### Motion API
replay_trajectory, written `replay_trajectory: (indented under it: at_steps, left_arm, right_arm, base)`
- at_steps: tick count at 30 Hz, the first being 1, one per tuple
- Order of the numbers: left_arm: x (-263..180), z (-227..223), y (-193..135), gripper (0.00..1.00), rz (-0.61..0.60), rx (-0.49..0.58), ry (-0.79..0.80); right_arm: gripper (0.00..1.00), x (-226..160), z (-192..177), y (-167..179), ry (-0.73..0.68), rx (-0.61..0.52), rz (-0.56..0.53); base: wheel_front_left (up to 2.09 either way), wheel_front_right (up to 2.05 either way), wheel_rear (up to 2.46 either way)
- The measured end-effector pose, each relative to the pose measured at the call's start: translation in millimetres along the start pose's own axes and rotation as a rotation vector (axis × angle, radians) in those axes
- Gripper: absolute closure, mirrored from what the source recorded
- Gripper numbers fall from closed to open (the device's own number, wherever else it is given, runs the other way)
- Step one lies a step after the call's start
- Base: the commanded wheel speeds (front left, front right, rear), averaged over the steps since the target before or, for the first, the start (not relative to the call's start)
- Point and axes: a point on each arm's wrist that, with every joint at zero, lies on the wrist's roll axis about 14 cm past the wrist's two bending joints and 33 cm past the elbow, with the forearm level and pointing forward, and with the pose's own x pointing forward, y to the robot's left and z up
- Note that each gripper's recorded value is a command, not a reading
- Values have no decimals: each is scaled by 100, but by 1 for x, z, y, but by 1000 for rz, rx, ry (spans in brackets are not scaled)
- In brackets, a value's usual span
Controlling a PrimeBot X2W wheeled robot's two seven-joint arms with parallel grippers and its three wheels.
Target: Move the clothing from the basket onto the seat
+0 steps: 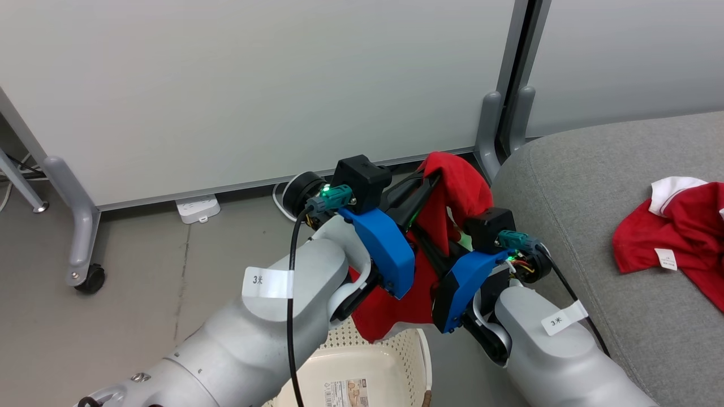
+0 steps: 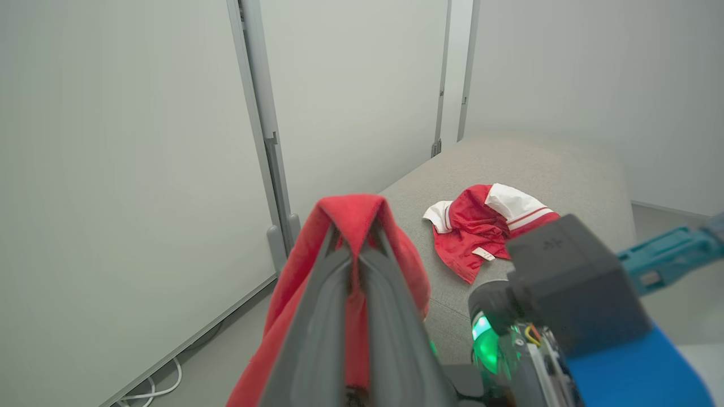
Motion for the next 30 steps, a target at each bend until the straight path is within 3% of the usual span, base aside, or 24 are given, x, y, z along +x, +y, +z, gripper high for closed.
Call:
replay_trajectory:
  at_steps: [7, 8, 9, 10, 18, 30]
  left_arm:
    - [-1, -1, 1, 100, 6, -7, 2]
    - [-1, -1, 2, 81, 8, -7, 2]
    - [-2, -2, 5, 36, 13, 3, 7]
    - [-2, -4, 7, 0, 18, 16, 12]
    - [-13, -10, 23, 0, 80, -19, -12]
    - [-62, -43, 50, 0, 224, -67, -41]
  right_arm:
    - [100, -1, -2, 0, 8, -1, 2]
    - [100, -1, -3, 0, 7, 2, 1]
    - [100, -1, -3, 0, 9, 2, 1]
    - [100, -1, -4, 0, 11, 1, 1]
    - [100, 0, -2, -3, 7, 1, -6]
    - [100, 5, -2, -13, 1, -1, -28]
  base:
    - [0, 0, 0]
    - [0, 0, 0]
    - [0, 0, 0]
    - [0, 0, 0]
    - [0, 0, 0]
    - [0, 0, 0]
